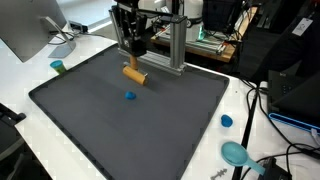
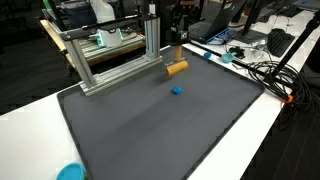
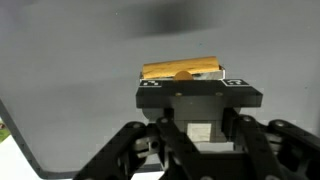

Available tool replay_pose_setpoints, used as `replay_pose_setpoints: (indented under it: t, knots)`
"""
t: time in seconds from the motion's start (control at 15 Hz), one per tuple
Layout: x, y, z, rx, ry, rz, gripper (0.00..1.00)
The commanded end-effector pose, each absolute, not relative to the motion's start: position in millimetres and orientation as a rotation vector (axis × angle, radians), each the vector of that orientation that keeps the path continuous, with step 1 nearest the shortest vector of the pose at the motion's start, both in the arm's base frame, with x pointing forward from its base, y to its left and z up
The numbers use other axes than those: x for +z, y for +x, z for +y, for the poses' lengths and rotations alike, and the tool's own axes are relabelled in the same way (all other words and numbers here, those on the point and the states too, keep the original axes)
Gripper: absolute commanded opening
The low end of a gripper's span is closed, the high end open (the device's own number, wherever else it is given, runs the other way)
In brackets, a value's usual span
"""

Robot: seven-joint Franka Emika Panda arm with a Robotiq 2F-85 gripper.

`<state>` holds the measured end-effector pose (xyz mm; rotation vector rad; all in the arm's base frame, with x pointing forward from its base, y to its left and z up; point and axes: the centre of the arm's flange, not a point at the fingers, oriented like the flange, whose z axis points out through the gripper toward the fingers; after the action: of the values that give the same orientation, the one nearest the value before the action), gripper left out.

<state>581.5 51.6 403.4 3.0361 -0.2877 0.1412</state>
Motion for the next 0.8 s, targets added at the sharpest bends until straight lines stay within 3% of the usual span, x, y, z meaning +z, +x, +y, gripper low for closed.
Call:
replay_pose_setpoints:
  t: [0.0, 0.33, 0.47, 0.53, 0.67, 0.73]
  knots:
    - [408.7, 629.4, 55.1, 0.131, 3.034, -0.182, 0.22]
    - [399.3, 668.9, 42.1, 0.055, 3.071, -0.109, 0.22]
    - [388.2, 647.1, 46.3, 0.077, 3.055, -0.129, 0.22]
    - [384.6, 650.6, 41.9, 0.067, 3.055, -0.133, 0.47]
    - [379.0, 650.6, 41.8, 0.055, 3.053, -0.133, 0.47]
    - [378.9, 650.4, 43.7, 0.055, 3.053, -0.129, 0.22]
